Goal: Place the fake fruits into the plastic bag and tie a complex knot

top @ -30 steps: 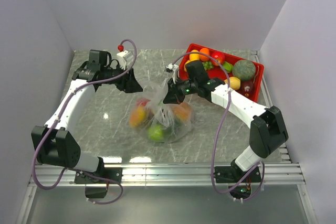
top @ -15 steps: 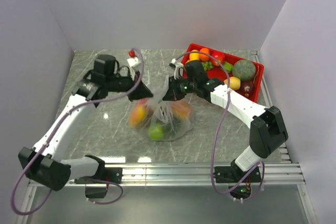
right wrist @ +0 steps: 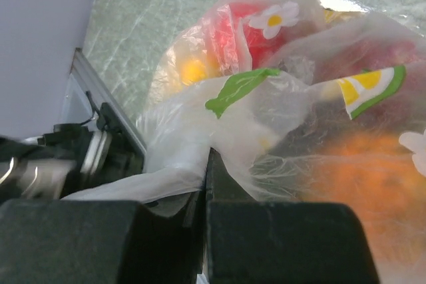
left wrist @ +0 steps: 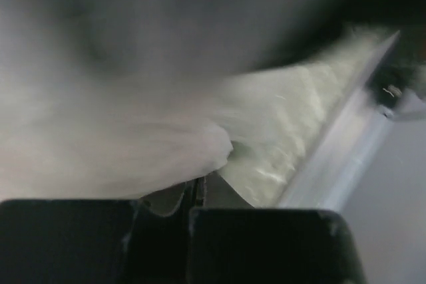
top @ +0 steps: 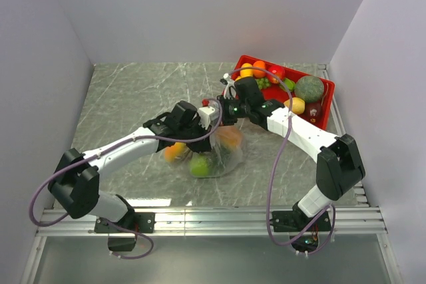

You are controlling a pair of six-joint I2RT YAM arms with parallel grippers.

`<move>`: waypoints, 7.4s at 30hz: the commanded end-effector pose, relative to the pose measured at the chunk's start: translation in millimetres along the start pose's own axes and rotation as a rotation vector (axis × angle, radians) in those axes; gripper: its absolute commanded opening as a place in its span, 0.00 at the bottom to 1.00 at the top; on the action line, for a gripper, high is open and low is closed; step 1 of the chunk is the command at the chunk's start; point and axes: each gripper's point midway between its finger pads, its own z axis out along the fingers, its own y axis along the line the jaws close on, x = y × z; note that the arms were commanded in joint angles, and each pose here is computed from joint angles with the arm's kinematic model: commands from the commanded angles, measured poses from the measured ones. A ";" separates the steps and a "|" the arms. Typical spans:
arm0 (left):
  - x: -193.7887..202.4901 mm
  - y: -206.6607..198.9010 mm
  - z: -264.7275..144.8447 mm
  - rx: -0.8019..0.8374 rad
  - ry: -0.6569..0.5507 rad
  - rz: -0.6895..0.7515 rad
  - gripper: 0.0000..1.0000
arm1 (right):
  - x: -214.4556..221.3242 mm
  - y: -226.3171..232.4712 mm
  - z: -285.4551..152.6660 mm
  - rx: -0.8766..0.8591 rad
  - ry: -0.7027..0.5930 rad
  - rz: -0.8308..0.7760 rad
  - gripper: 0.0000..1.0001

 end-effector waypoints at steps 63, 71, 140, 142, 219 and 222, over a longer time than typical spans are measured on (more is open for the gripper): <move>-36.2 8.8 -17.2 0.401 -0.185 -0.314 0.00 | 59.7 7.9 -0.9 -0.153 0.197 0.008 0.58; -43.7 -27.2 -42.4 0.622 -0.218 -0.277 0.00 | 37.5 23.8 26.9 -0.200 0.174 0.054 0.64; -45.9 -56.0 -54.9 0.713 -0.331 -0.066 0.00 | -39.7 62.7 59.1 -0.353 0.099 -0.090 0.62; -45.5 -50.7 -52.5 0.691 -0.333 -0.085 0.00 | -39.7 60.5 58.7 -0.337 0.104 -0.104 0.62; -49.7 -29.9 -43.4 0.715 -0.389 -0.256 0.00 | -49.6 82.5 27.1 -0.254 -0.092 -0.156 0.60; -48.8 -24.0 -44.0 0.678 -0.401 -0.240 0.00 | -37.2 73.7 20.9 -0.242 0.038 -0.184 0.83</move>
